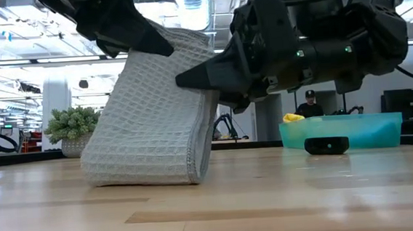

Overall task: Fold microfiber towels
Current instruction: Stack the folded gray microfiber on top of the blue microfiber cloth in the bin

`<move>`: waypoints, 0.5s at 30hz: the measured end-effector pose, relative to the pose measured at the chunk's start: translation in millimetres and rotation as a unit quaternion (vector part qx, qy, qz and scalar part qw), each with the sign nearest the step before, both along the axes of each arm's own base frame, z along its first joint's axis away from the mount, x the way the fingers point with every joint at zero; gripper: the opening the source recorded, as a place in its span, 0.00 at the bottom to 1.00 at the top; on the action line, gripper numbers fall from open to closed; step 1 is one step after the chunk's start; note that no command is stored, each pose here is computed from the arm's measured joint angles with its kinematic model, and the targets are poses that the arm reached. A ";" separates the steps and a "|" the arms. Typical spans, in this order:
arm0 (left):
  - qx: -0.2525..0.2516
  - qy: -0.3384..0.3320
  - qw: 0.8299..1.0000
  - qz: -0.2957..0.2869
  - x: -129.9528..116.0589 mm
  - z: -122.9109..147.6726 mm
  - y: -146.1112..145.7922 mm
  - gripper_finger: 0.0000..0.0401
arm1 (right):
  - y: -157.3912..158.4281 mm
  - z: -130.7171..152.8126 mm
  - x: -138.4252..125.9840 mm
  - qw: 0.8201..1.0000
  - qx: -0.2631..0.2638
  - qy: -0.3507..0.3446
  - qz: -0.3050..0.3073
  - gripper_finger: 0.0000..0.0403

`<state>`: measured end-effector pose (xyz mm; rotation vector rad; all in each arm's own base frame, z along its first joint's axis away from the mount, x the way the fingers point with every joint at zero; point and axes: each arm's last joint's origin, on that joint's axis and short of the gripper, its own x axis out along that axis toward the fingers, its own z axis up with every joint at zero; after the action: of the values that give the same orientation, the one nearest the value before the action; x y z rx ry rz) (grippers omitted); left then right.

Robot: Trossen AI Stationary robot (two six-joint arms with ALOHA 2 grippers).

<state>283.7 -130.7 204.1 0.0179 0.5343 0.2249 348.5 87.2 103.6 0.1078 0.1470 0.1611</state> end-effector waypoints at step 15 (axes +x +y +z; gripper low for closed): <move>0.035 0.007 0.999 0.023 -5.4 62.5 4.6 0.30 | -8.8 37.0 -29.4 0.981 0.120 -0.051 -0.142 0.06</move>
<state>278.3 -126.1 266.7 0.0755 0.5413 0.2886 319.1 78.3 140.5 0.3579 0.0086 -0.1010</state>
